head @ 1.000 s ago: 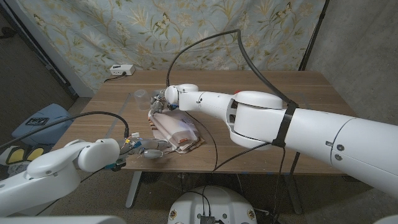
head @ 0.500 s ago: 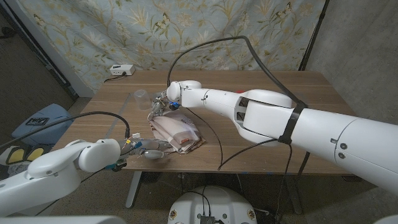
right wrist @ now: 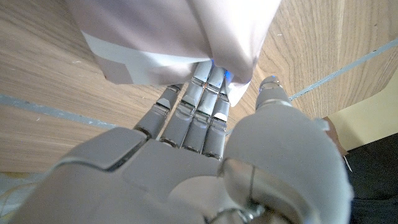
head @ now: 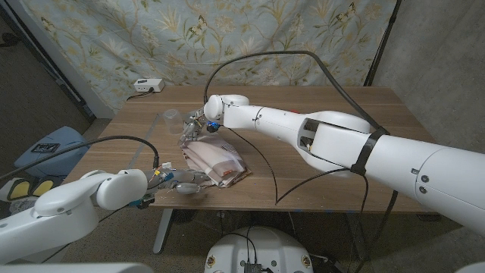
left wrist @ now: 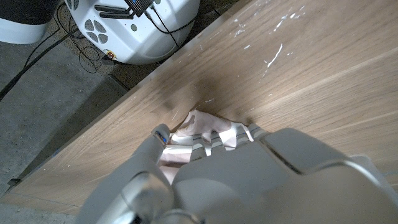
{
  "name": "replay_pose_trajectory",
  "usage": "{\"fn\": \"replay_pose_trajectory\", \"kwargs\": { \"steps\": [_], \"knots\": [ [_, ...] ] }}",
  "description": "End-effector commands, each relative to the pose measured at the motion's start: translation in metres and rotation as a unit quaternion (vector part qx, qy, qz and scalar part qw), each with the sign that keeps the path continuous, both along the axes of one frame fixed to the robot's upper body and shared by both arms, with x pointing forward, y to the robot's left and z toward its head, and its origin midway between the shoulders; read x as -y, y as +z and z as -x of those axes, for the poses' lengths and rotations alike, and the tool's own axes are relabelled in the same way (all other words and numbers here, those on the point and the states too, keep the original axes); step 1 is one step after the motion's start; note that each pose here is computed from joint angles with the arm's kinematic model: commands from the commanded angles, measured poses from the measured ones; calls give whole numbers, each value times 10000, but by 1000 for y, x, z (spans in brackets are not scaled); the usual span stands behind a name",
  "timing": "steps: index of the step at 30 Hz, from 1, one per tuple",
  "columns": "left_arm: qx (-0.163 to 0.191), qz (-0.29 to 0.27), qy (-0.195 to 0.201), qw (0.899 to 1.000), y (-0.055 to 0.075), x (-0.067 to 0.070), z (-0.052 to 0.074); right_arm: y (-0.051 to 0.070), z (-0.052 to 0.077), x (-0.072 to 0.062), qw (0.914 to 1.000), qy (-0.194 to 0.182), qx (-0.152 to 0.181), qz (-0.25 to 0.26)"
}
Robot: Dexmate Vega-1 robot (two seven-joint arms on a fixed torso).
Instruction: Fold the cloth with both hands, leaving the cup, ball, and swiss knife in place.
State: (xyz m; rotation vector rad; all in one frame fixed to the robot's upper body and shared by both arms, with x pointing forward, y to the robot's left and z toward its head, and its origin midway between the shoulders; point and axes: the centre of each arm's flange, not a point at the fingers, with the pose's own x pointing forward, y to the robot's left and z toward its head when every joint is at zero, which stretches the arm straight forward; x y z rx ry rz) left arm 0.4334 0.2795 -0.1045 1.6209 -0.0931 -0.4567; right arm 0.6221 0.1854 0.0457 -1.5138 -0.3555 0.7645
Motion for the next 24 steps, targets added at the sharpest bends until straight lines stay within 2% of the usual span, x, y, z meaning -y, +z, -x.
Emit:
{"fn": "replay_pose_trajectory", "kwargs": {
  "steps": [1,12,24],
  "knots": [
    [7,-19,-26,10000,-1,2,0,15,11,1,9998,152,19,-84],
    [30,-40,-30,10000,-1,3,1,15,14,-1,9996,255,-50,-60],
    [157,-6,-69,9999,7,4,6,23,19,7,9995,255,-48,-153]
  ]
}}
